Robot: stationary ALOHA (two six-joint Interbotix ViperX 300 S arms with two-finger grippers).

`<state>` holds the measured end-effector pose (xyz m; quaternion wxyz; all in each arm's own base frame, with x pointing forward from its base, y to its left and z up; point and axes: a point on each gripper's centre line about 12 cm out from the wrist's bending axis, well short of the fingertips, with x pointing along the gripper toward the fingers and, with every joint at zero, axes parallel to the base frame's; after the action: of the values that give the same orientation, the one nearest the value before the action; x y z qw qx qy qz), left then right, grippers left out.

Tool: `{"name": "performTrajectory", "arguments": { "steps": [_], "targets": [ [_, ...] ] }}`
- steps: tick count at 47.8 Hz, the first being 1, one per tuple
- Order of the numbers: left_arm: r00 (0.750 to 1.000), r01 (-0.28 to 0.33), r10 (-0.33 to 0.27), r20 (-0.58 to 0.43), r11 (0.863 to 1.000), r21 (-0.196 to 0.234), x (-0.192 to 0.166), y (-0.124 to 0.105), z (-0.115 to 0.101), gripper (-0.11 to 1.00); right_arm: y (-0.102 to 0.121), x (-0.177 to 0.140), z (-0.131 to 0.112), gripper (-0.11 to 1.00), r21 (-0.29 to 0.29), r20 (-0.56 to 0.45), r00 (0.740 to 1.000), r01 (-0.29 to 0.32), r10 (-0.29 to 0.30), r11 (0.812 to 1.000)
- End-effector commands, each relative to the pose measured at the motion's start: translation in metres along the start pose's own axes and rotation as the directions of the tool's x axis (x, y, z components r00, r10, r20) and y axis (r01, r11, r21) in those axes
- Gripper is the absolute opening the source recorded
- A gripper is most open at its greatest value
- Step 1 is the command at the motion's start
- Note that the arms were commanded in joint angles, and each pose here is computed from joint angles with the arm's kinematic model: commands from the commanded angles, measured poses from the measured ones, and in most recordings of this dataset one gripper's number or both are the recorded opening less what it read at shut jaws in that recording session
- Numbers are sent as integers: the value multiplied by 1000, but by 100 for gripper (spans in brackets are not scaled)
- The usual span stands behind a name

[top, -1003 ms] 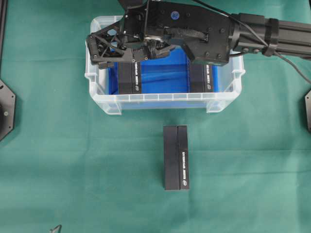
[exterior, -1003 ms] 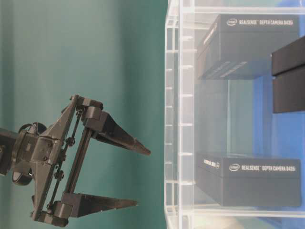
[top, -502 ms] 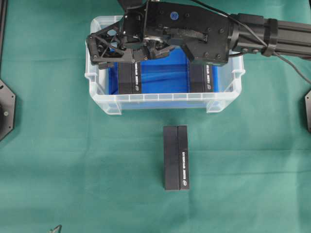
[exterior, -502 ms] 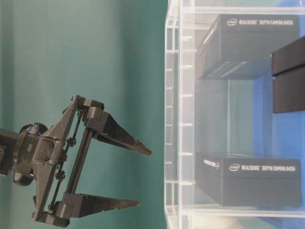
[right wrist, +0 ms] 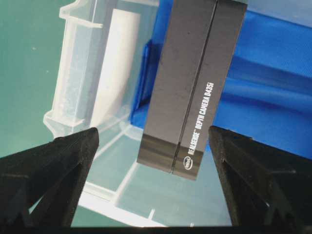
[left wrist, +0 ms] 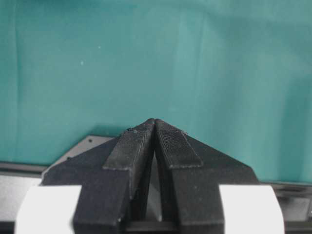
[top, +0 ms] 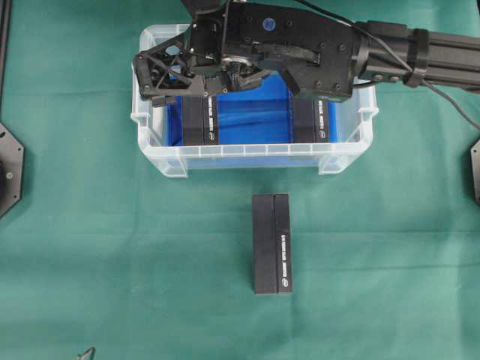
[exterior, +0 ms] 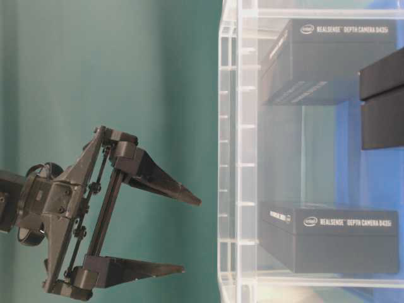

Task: Take the box out of the case with the right arm.
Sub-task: 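Lower the right gripper around the left box and close on it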

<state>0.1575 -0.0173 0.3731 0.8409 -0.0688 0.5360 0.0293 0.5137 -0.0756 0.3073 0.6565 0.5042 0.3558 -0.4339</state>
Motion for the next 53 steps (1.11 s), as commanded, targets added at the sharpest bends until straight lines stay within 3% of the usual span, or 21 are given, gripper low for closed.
{"name": "performTrajectory", "arguments": {
  "steps": [1, 21, 53],
  "targets": [
    [1000, -1, 1, 10, 1000, -1, -2, 0, 3, 0, 4, -16, 5, 96, 3, 14, 999, -40, 40, 999],
    [1000, -1, 1, 10, 1000, -4, -2, 0, 3, 0, -4, 9, 1, 96, -3, 1, 1000, 18, -18, 1000],
    [1000, 1, -1, 11, 1000, -9, -2, 0, 2, 0, -21, 83, -3, 96, -10, -11, 999, 34, -35, 999]
  ]
}}
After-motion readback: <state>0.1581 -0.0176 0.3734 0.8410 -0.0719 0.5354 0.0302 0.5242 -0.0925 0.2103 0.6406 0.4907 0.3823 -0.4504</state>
